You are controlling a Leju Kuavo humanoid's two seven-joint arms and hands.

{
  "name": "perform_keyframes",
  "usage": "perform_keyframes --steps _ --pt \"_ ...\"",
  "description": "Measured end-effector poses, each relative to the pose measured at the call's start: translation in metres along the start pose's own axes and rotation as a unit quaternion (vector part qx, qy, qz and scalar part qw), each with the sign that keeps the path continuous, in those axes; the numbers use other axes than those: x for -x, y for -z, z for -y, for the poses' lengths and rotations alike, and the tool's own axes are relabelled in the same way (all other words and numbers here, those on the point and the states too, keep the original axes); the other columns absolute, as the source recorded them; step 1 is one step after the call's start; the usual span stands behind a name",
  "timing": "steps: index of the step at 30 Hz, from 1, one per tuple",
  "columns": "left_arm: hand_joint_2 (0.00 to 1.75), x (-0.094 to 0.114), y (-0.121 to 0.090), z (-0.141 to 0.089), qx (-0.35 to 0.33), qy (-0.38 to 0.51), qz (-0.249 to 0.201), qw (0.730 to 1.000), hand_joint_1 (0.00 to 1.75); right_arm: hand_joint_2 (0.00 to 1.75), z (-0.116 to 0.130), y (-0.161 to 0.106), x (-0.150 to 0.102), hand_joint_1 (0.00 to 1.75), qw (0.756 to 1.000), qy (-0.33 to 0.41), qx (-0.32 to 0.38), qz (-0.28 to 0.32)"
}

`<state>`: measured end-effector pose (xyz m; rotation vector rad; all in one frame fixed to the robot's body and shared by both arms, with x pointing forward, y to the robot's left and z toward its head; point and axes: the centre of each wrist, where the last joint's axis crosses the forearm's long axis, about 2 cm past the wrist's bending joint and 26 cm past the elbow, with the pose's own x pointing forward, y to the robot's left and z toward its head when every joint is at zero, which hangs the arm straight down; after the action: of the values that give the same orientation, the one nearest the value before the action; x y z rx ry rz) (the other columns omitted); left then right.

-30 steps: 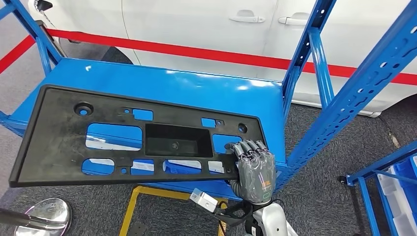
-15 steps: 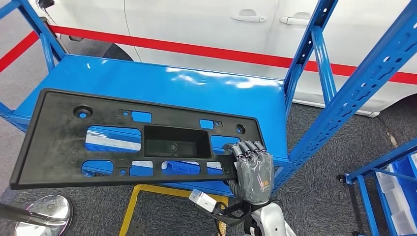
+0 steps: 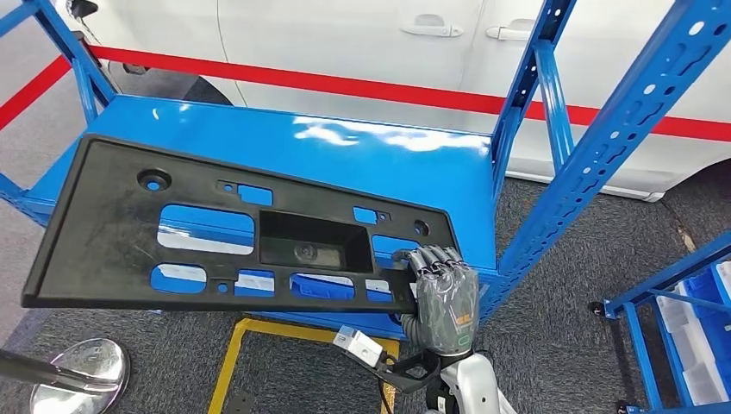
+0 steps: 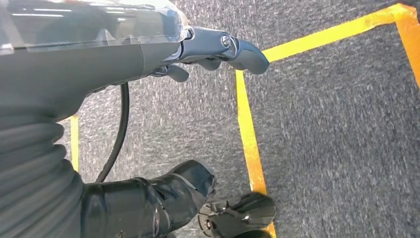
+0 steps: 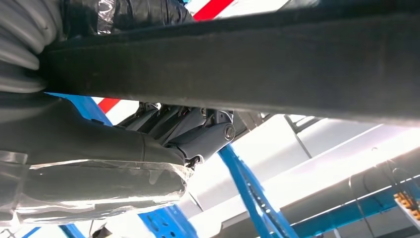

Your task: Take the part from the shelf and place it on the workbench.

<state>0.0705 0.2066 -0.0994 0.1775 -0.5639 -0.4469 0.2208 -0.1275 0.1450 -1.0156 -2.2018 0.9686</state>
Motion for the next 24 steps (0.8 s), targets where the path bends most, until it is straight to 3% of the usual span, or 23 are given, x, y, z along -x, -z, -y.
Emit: perform_keyframes --steps 24 --pt "1.75 -0.0002 -0.0005 0.0014 0.0 0.0 0.0 1.0 0.0 1.75 -0.0017 0.0017 0.0003 1.75 0.999 0.038 -0.002 -0.005"
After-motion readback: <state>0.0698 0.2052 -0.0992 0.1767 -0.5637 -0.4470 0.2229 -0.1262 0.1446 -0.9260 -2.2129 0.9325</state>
